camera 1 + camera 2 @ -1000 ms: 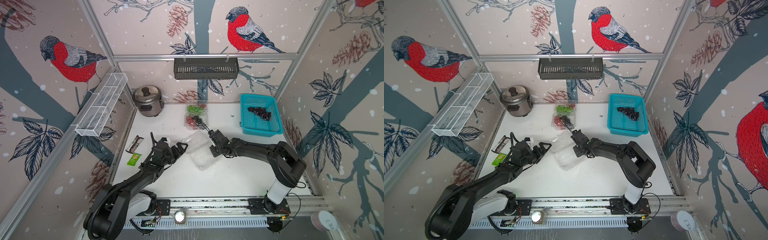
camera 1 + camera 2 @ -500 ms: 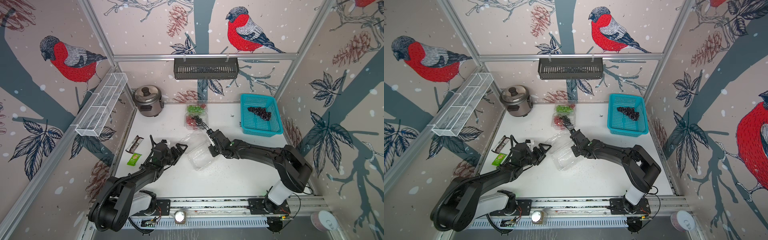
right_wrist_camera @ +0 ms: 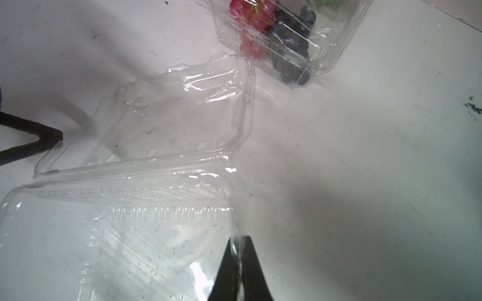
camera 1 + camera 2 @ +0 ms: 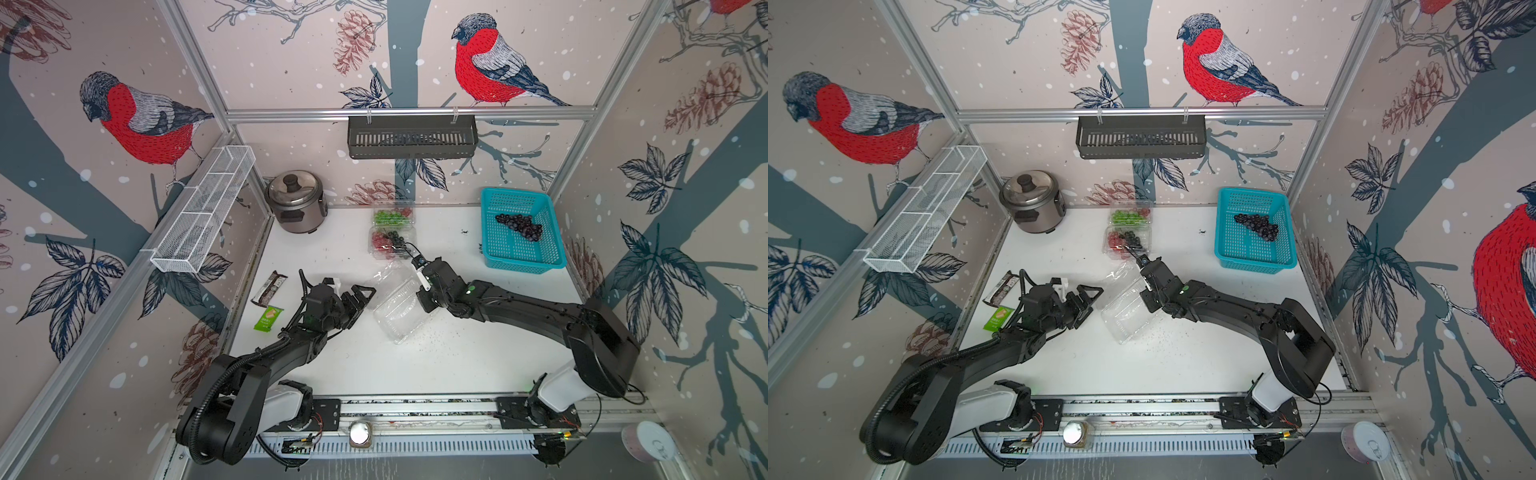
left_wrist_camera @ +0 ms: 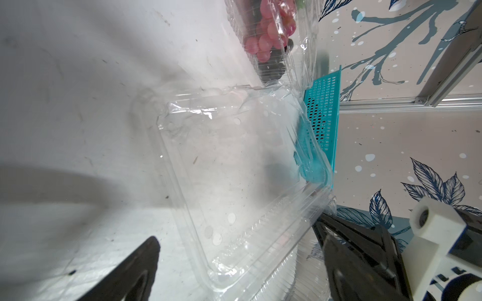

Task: Pack grapes into containers
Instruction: Adjust the packing box at the center of the board.

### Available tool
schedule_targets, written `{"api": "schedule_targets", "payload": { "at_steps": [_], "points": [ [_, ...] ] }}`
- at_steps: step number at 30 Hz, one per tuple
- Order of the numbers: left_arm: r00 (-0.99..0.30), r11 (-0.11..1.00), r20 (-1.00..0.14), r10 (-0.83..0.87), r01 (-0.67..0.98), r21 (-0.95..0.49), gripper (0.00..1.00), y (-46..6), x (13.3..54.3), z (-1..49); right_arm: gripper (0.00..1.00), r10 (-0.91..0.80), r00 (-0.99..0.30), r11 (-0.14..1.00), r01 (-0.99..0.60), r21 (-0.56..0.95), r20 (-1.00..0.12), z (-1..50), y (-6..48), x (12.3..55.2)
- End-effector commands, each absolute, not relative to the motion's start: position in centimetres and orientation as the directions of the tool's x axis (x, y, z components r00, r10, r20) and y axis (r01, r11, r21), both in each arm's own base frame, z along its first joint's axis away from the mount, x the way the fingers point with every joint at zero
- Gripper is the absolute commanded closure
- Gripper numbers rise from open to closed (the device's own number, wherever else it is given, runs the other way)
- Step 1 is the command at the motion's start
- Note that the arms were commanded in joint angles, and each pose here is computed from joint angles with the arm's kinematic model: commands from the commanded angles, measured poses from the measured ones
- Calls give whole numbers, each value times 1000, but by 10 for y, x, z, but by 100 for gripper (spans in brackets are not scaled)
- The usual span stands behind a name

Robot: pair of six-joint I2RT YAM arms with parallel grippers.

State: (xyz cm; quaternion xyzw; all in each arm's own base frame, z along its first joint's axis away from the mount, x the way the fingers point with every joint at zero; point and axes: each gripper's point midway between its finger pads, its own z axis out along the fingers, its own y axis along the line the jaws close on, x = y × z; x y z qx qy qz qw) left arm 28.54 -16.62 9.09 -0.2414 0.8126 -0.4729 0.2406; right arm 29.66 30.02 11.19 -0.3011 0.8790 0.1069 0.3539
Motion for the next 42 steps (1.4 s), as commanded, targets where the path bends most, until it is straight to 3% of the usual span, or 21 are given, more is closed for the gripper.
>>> {"api": "schedule_targets", "payload": {
  "at_steps": [1,10,17,22,31,42],
  "points": [
    [-757,423,-192,-625,-122,-898,3,-168,293,106,93,-430,-535,794,-608,-22,-727,128,306,302],
    [-744,411,-230,-627,-65,-909,3,-170,303,139,93,-380,-478,786,-618,-4,-791,169,318,311],
    [-672,449,-343,-656,17,-893,3,-159,321,184,93,-266,-507,848,-528,51,-820,189,309,345],
    [-675,474,-368,-639,31,-880,3,-164,338,189,92,-146,-611,895,-417,160,-778,162,293,373],
    [-776,431,-262,-574,-14,-902,3,-189,351,148,90,-75,-757,913,-314,259,-650,84,294,377],
    [-792,435,-239,-562,-38,-900,3,-194,364,128,81,49,-801,908,-213,360,-597,61,298,379]
  ]
}}
